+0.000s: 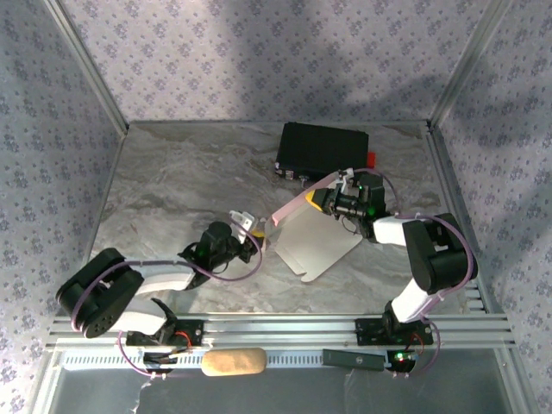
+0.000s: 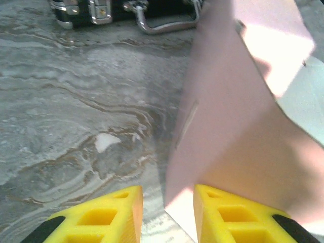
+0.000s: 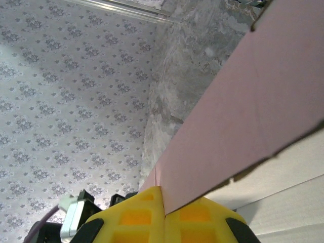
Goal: Fold the paper box
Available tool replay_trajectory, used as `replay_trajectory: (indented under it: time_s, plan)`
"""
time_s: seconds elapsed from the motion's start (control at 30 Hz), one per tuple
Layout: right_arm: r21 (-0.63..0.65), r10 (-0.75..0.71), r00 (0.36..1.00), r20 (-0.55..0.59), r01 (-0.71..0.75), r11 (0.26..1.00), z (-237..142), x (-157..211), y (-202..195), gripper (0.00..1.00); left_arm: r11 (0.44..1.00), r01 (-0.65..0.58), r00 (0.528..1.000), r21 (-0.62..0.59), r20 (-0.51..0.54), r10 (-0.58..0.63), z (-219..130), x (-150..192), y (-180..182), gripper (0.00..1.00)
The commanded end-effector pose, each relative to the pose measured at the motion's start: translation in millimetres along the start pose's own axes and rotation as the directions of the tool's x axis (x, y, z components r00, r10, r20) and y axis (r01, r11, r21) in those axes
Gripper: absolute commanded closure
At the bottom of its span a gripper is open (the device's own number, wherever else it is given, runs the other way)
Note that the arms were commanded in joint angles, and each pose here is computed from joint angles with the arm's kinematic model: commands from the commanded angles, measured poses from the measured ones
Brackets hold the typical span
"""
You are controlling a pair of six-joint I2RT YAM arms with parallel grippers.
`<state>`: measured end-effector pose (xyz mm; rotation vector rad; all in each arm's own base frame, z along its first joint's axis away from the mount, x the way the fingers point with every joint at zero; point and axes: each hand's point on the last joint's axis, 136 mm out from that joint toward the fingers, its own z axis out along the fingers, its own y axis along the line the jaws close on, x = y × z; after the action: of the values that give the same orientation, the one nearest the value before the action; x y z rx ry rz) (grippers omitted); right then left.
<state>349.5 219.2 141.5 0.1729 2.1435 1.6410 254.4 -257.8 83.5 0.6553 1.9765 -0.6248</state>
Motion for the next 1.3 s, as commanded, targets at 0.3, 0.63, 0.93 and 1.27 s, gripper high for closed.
replay_trajectory:
  time_s: [0.3, 0.63, 0.93, 1.27]
  plan:
    - [0.106, 0.097, 0.994, -0.039, -0.093, 0.990, 0.6, 17.3, -29.9, 1.00, 0.989, -0.112, 0.991, 0.099, 0.090, 0.103, 8.7, -26.6, -27.5, 0.67]
    - [0.116, 0.099, 0.994, -0.042, -0.093, 0.989, 0.4, 22.8, -34.8, 1.00, 0.990, -0.116, 0.988, 0.084, 0.114, 0.106, 21.4, -33.7, -36.7, 0.63]
    - [0.117, 0.102, 0.994, -0.047, -0.096, 0.989, 3.0, 24.2, -35.3, 1.00, 0.995, -0.090, 0.989, 0.048, 0.123, 0.083, 31.0, -35.8, -32.6, 0.60]
    - [0.123, 0.108, 0.993, -0.045, -0.102, 0.987, 2.5, 24.3, -36.0, 1.00, 0.998, -0.065, 0.985, 0.012, 0.161, 0.063, 33.6, -41.3, -32.5, 0.54]
